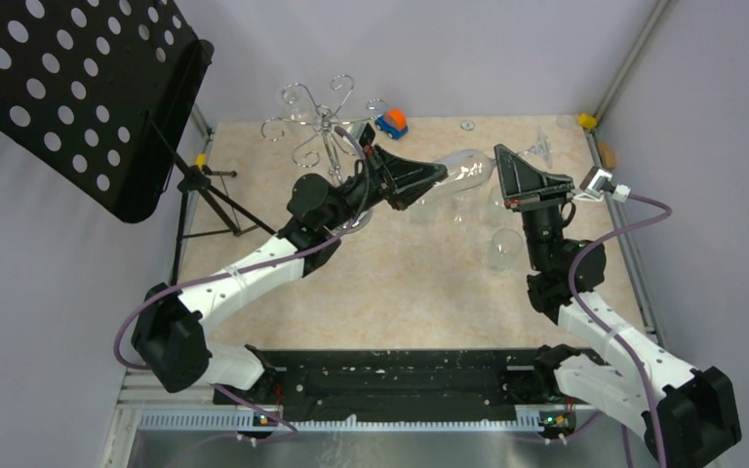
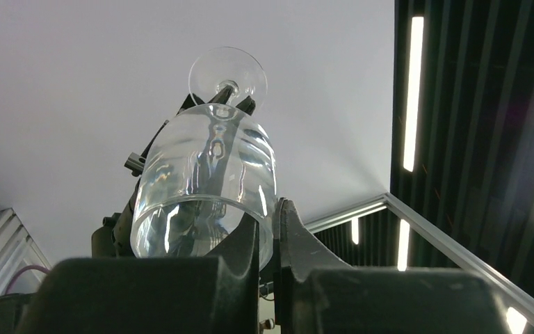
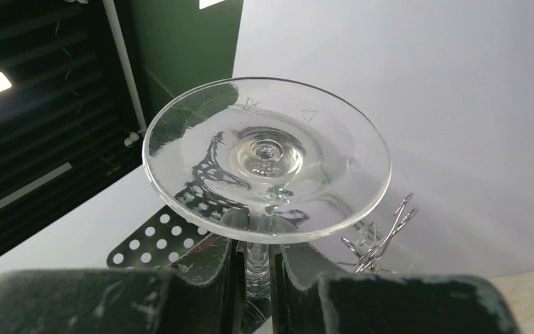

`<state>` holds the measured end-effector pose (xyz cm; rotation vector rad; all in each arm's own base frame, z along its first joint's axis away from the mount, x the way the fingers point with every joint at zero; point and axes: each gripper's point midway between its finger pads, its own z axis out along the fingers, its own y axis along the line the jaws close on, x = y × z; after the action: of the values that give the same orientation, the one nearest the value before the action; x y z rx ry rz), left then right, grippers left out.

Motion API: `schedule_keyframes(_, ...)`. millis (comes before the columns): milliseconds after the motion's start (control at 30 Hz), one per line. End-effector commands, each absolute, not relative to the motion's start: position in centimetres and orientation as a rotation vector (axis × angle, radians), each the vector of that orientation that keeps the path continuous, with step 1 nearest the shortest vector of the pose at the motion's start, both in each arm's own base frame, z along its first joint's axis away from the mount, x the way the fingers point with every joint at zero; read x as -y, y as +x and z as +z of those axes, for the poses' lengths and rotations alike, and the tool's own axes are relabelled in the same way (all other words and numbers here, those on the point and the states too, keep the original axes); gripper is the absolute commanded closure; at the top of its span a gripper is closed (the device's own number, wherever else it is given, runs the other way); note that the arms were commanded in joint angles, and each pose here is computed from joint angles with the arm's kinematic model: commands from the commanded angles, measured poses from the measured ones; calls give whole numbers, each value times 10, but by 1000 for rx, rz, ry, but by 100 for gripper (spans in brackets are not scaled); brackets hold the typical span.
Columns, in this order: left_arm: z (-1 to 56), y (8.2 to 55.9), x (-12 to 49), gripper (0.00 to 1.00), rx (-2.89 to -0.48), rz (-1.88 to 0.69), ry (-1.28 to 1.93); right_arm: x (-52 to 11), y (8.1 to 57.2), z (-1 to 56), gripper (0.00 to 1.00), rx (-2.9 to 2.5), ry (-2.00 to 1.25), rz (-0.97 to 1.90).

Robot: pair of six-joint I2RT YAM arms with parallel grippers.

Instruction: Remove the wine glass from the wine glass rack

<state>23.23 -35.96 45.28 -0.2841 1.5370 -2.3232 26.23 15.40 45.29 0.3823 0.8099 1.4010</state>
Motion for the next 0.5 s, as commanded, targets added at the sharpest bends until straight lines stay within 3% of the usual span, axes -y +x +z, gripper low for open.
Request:
schedule_keyframes(0, 491, 225, 350, 100, -1378, -2354, -207, -152, 246, 467, 99, -750, 311, 1398)
schedule_keyframes(200, 502, 223, 348, 100, -1322, -2303, -139, -150, 242, 468, 64, -758, 308, 1390)
schedule_keyframes(467, 517, 231, 342, 100, -1220, -2187, -94, -146, 234, 470, 40, -774, 314, 1380)
